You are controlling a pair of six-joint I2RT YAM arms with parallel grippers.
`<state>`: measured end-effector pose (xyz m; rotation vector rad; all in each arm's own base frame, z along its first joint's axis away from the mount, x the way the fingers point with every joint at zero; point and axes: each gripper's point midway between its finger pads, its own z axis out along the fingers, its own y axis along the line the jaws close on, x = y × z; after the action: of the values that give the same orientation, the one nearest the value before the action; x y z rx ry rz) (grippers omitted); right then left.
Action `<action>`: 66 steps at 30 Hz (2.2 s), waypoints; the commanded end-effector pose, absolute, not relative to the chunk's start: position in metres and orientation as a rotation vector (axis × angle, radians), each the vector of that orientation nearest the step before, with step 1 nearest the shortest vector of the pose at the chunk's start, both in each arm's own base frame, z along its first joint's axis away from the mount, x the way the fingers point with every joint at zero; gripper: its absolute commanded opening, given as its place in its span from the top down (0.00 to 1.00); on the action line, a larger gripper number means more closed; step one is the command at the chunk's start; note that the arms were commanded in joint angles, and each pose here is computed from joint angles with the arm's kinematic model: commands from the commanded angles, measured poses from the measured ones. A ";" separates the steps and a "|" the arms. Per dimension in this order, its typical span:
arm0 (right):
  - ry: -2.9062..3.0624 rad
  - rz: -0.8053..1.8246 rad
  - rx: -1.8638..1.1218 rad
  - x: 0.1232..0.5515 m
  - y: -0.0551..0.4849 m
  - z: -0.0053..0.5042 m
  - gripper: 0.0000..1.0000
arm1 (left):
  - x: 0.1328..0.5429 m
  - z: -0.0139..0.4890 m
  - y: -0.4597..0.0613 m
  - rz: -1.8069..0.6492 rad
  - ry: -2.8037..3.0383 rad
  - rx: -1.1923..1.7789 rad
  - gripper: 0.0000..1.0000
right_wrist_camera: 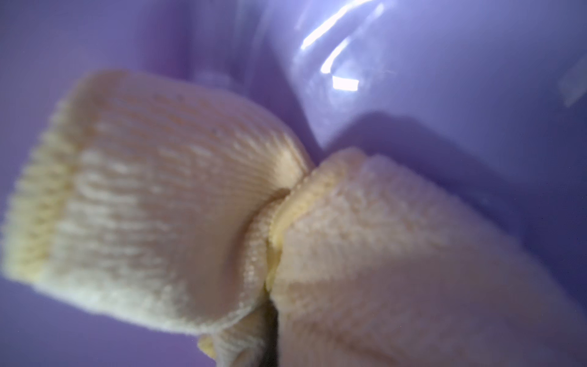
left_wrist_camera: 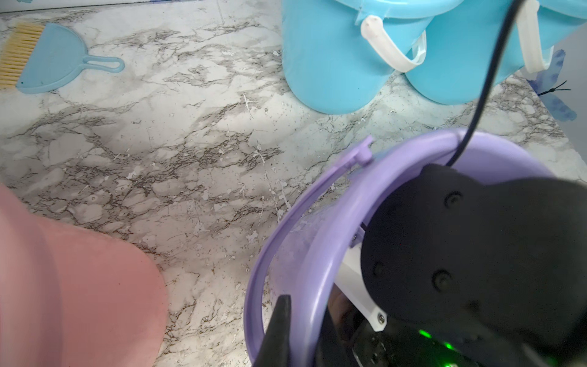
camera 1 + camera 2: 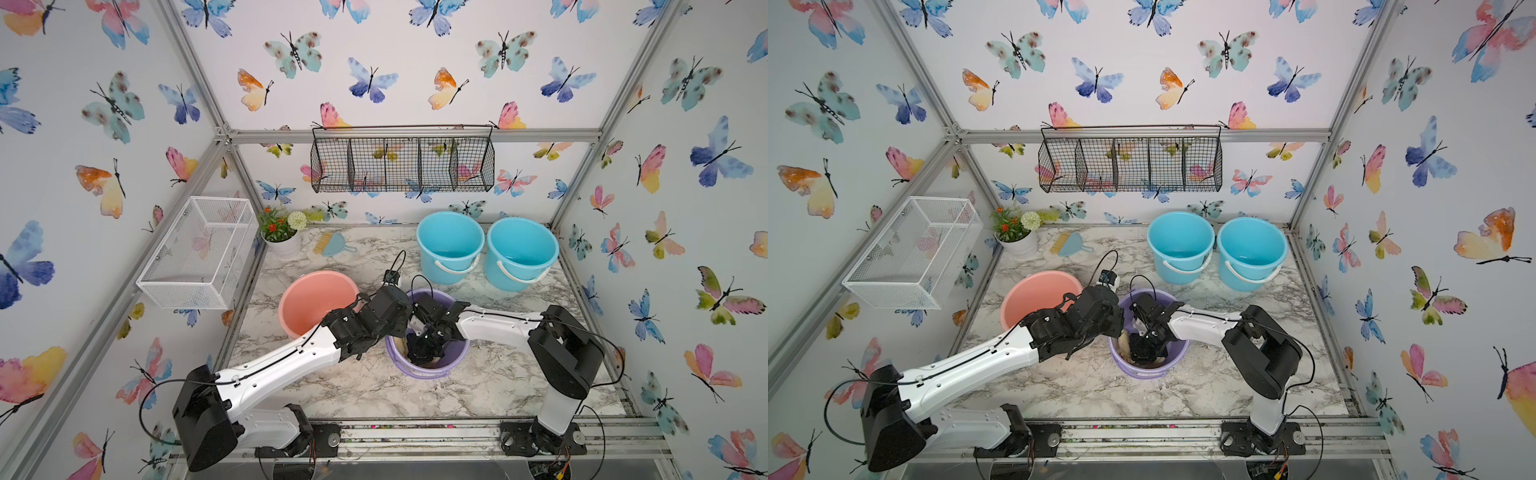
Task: Wipe the inside of the bucket with a cloth
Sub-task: Wipe the dirt from the inside of the bucket.
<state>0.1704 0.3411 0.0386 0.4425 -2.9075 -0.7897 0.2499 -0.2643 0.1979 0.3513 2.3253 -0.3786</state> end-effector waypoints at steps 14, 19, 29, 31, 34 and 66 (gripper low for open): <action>-2.827 -1.522 0.478 0.157 0.363 0.199 0.98 | 0.248 0.223 -0.290 -0.537 2.235 0.361 1.00; -2.816 -1.667 0.338 0.161 0.360 0.207 0.98 | 0.250 0.226 -0.292 -0.546 2.229 0.359 1.00; -2.991 -1.577 0.269 0.193 0.366 0.163 0.98 | 0.248 0.225 -0.295 -0.564 2.242 0.361 1.00; -3.077 -1.538 0.326 0.202 0.364 0.163 0.98 | 0.247 0.225 -0.293 -0.559 2.242 0.360 1.00; -3.271 -1.484 0.406 0.223 0.353 0.176 0.98 | 0.246 0.224 -0.294 -0.567 2.245 0.362 1.00; -3.533 0.062 0.866 0.226 0.208 0.183 0.98 | 0.247 0.216 -0.294 -0.551 2.256 0.363 1.00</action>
<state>0.2612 0.2460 0.2156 0.9862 -3.7528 -0.1387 0.2557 -0.2911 0.2235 0.3128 2.2235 -0.5450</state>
